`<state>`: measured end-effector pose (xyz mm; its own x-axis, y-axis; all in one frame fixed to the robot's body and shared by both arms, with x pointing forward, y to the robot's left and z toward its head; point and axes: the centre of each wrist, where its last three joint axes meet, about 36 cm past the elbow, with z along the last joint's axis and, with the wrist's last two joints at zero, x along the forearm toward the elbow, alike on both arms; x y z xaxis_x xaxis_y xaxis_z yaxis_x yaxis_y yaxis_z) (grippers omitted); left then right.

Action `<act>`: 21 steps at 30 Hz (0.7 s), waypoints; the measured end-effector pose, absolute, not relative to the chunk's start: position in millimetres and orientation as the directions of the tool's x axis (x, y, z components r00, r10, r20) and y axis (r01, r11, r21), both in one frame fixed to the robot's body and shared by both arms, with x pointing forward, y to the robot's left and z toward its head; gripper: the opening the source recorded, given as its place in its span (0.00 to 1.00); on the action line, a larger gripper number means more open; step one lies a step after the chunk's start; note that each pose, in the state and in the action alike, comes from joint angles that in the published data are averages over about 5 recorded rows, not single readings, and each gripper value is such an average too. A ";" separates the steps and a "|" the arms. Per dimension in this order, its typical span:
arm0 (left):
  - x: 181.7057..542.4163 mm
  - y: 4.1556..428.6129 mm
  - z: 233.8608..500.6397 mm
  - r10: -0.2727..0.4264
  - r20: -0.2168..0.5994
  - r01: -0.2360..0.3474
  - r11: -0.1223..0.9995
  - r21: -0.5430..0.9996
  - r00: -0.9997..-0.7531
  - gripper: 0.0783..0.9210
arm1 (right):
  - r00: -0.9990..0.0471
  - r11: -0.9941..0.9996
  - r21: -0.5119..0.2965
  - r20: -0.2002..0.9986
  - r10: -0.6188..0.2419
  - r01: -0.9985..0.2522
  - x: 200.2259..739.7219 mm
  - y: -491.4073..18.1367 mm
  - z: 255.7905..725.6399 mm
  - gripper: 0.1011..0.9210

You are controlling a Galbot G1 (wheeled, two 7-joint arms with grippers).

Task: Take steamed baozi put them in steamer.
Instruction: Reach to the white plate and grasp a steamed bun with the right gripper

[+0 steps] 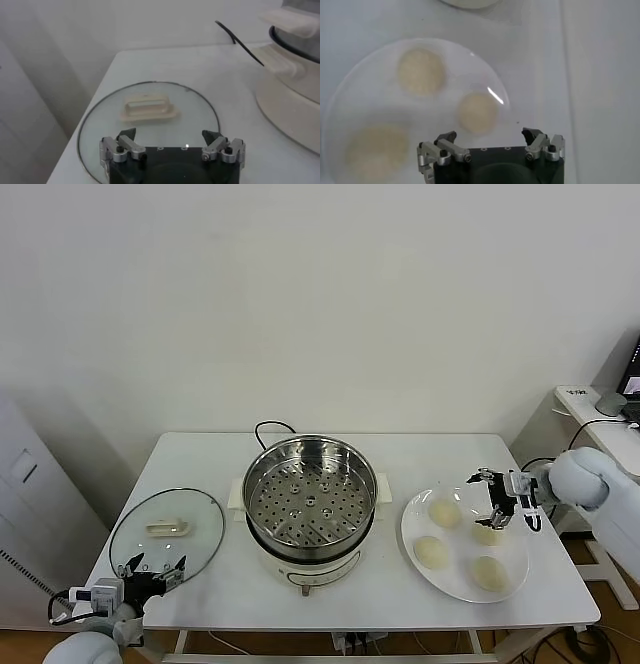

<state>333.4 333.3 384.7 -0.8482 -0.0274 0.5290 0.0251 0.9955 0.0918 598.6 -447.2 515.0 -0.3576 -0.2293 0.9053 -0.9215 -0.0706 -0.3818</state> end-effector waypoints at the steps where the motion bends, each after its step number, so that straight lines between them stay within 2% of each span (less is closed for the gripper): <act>1: 333.5 333.4 384.6 -0.028 0.529 0.025 0.995 0.092 -0.848 0.88 | -0.347 -0.077 -0.372 0.910 -0.227 -0.925 603.2 -445.6 513.0 0.88; 21: 335.7 330.1 383.4 -0.016 0.532 0.034 0.996 0.085 -0.847 0.88 | -0.224 -0.175 -0.260 0.953 -0.203 -0.950 657.7 -402.1 464.2 0.87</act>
<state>335.7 330.1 383.4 -0.8468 -0.0162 0.5317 0.0340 0.9958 0.0845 657.7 -402.1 464.2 -0.2236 -0.2027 0.9534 -0.9497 -0.1748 -0.2599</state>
